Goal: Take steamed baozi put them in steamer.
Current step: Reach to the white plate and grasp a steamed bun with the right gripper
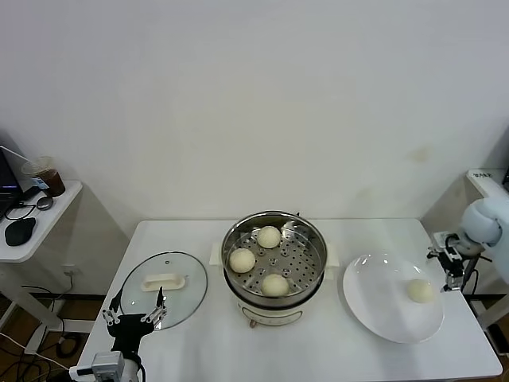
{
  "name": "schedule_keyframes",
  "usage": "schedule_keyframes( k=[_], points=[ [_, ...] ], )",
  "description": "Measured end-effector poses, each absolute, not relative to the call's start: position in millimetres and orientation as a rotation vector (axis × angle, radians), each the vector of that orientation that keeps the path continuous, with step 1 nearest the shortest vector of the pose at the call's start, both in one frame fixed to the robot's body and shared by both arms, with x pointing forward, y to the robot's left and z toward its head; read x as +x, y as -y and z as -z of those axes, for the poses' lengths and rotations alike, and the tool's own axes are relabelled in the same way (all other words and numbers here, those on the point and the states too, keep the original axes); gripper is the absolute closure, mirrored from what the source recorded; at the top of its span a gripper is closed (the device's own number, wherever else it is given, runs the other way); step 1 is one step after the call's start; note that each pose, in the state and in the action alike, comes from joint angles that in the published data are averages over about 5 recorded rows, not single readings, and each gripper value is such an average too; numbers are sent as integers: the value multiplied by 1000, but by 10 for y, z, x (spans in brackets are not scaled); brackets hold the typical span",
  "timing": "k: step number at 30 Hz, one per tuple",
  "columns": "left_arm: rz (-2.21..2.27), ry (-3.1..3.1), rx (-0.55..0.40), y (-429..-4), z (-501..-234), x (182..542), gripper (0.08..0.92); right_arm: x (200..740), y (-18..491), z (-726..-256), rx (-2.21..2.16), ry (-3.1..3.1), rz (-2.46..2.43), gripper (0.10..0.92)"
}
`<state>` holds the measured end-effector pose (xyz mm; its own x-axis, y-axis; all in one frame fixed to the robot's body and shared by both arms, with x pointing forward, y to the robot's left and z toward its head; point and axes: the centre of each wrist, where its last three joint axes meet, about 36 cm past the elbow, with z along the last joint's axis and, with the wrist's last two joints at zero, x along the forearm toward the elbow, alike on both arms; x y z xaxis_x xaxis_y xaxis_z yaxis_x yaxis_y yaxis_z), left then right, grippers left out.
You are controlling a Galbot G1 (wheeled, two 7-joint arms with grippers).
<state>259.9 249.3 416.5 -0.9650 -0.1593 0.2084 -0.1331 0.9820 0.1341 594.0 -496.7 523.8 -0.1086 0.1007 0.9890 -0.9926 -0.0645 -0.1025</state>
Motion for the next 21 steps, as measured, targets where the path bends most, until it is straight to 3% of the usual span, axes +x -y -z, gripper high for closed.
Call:
schedule_keyframes(
  k=[21],
  points=[
    [179, 2903, 218, -2491, -4147, 2600, 177, 6010, 4865, -4680, 1132, 1163, -1355, 200]
  ],
)
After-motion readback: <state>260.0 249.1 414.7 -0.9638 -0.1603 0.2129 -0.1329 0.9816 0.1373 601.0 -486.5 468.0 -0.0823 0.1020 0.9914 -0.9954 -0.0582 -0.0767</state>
